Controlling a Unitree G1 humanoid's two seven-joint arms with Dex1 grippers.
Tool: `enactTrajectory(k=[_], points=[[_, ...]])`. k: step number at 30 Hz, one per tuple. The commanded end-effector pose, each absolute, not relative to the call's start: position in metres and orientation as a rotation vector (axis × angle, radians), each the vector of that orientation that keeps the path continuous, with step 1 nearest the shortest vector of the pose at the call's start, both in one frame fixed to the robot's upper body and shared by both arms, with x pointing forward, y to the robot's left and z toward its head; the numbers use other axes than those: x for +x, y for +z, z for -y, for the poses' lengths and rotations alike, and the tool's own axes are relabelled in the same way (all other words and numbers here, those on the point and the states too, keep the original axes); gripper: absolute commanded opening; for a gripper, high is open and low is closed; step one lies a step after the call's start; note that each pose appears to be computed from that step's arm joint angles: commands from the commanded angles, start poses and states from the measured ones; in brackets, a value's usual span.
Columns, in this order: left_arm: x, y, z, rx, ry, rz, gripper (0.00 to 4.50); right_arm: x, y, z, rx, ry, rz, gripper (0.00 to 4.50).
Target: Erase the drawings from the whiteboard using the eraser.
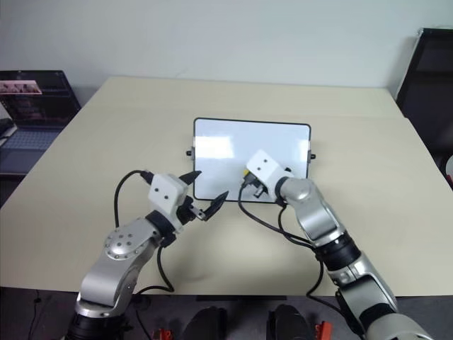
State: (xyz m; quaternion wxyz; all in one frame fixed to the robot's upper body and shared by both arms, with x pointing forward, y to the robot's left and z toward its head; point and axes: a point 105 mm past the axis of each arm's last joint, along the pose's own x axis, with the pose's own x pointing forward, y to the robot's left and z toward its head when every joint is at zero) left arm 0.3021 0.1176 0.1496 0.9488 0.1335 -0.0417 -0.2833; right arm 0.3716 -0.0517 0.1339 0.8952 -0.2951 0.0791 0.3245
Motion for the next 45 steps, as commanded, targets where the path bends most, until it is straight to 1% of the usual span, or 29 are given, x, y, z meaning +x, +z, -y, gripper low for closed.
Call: enactTrajectory(k=[1,5,8,15,32,41,45], points=[[0.301,0.161,-0.119,0.272,-0.578,0.125,4.5,0.371,0.12,0.074,-0.624,0.611,-0.238,1.13],[0.3,0.159,-0.12,0.278,-0.589,0.115,4.5,0.371,0.121,0.081,-0.622,0.598,-0.247,1.13],[0.302,0.159,-0.12,0.276,-0.59,0.115,4.5,0.376,0.127,0.079,-0.617,0.584,-0.228,1.13],[0.3,0.159,-0.112,0.268,-0.615,0.123,4.5,0.38,0.14,0.056,-0.604,0.613,-0.17,1.13],[0.299,0.159,-0.116,0.267,-0.594,0.117,4.5,0.388,0.154,0.019,-0.604,0.669,-0.097,1.13],[0.301,0.16,-0.118,0.269,-0.588,0.116,4.5,0.383,0.141,0.032,-0.664,0.673,-0.118,1.13],[0.302,0.161,-0.118,0.273,-0.596,0.114,4.5,0.386,0.134,0.065,-0.691,0.615,-0.165,1.13]])
